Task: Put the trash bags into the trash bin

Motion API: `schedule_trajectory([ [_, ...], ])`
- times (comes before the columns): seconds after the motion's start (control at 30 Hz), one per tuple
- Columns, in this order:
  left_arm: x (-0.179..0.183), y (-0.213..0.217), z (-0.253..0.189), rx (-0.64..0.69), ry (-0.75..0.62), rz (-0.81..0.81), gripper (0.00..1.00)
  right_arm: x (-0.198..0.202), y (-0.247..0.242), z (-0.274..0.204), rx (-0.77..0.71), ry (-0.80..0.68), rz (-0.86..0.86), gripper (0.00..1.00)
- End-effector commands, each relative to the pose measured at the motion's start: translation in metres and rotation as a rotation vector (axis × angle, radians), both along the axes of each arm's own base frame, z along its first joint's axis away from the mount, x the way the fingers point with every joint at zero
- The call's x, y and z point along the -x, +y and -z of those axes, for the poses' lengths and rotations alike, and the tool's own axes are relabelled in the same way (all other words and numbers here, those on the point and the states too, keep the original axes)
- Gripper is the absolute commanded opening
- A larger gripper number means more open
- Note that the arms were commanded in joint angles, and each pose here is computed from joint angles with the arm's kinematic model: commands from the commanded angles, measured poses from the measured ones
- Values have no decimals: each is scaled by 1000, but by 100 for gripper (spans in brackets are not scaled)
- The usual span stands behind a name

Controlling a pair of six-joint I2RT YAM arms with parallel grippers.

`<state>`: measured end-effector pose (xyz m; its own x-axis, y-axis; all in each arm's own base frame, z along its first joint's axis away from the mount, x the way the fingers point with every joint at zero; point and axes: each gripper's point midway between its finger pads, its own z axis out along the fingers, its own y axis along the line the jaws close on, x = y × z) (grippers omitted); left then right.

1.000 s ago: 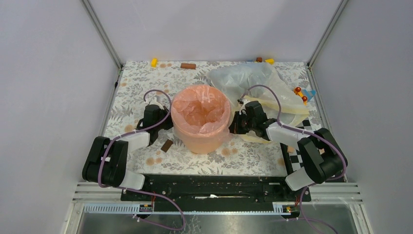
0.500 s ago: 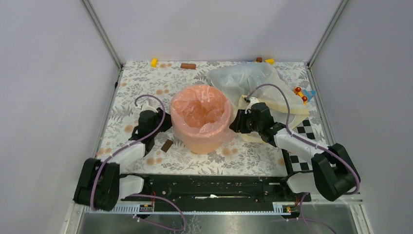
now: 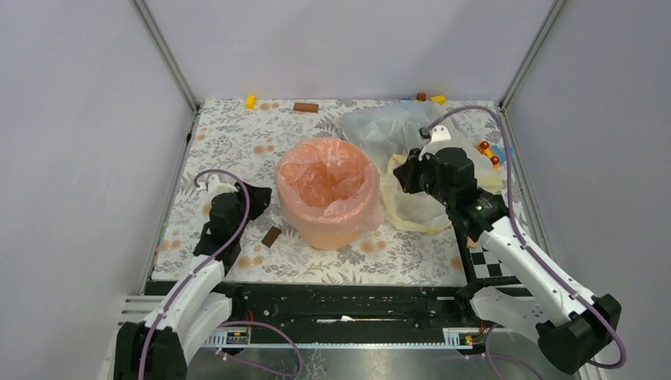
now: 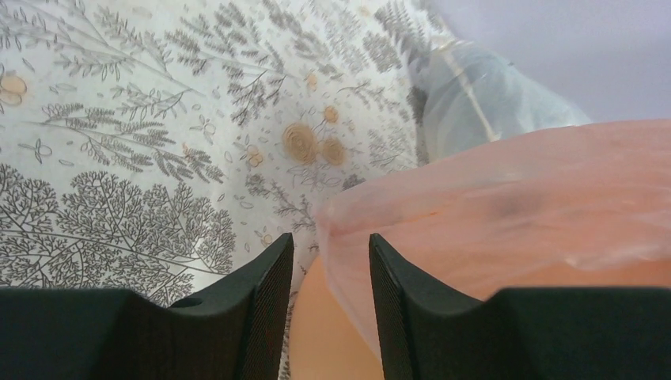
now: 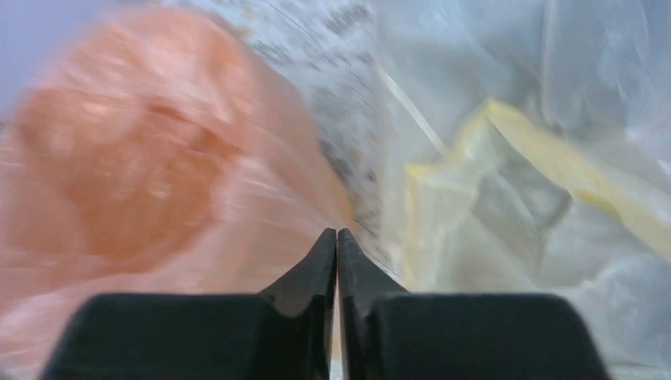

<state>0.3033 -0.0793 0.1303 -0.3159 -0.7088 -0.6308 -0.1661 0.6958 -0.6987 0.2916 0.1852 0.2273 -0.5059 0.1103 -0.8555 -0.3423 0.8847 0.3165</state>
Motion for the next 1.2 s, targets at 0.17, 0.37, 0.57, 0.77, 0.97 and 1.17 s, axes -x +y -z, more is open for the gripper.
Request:
schedule_trajectory([
  [0.17,-4,-8,-71,-27,-156,71,56,21,86,-69,222,-71,-386,0],
  [0.37,-7,-17,-75,-12,-154,115,57,23,136,-49,432,-57,-577,0],
  [0.57,-21,-23,-78,-36,-146,151,56,13,176,-11,609,-44,-675,0],
  [0.77,-33,-41,-65,20,-128,221,56,12,181,46,674,30,-707,0],
  [0.97,-40,-54,-49,54,-89,275,56,15,177,90,697,67,-727,0],
  [1.17,-41,-57,-42,61,-80,283,55,20,176,124,699,141,-759,0],
])
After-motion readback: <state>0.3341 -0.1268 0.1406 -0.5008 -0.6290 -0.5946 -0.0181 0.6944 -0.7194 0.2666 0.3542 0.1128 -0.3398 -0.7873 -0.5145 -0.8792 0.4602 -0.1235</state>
